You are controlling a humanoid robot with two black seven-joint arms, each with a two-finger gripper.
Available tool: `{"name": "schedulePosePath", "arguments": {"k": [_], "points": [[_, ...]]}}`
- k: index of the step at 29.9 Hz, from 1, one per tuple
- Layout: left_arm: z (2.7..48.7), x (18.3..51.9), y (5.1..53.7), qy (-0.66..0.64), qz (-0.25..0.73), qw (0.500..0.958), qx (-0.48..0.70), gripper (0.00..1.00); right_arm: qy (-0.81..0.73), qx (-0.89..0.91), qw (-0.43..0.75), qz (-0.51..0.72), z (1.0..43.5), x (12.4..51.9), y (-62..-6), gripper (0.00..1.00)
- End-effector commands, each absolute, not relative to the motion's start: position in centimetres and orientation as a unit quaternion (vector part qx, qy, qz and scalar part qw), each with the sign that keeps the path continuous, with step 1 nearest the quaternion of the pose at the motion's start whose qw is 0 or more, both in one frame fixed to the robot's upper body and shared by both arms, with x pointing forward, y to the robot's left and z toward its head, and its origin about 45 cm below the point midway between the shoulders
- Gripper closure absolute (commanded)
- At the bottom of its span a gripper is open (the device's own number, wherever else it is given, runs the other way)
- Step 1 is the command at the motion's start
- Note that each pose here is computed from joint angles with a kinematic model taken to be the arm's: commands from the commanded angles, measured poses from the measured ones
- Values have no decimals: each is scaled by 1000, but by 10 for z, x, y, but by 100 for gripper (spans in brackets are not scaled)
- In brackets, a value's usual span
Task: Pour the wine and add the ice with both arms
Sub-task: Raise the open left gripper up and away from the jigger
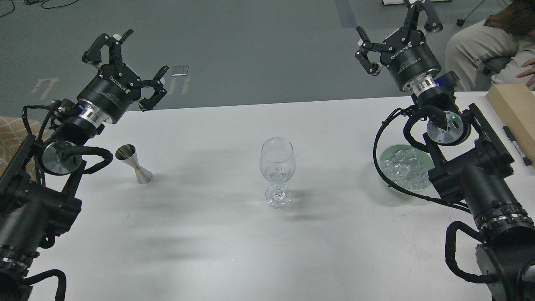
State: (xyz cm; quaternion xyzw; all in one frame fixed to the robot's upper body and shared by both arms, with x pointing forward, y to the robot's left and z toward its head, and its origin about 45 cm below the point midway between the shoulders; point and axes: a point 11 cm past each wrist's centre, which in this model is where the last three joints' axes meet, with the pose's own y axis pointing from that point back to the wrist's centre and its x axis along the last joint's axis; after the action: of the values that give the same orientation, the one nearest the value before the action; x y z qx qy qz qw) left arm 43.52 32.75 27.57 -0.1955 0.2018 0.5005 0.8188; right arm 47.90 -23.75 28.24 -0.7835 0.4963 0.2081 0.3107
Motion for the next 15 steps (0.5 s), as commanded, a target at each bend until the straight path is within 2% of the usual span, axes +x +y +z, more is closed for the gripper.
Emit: {"name": "schedulePosePath", "arguments": {"k": [1, 8, 15], "points": [[265, 426, 327, 210, 500, 818, -191, 2, 496, -784, 310, 209, 282, 479, -238, 0], [242, 415, 329, 228, 507, 812, -178, 2, 495, -785, 309, 208, 283, 479, -236, 0], [239, 415, 325, 217, 511, 814, -172, 2, 495, -785, 310, 208, 284, 480, -236, 0]]}}
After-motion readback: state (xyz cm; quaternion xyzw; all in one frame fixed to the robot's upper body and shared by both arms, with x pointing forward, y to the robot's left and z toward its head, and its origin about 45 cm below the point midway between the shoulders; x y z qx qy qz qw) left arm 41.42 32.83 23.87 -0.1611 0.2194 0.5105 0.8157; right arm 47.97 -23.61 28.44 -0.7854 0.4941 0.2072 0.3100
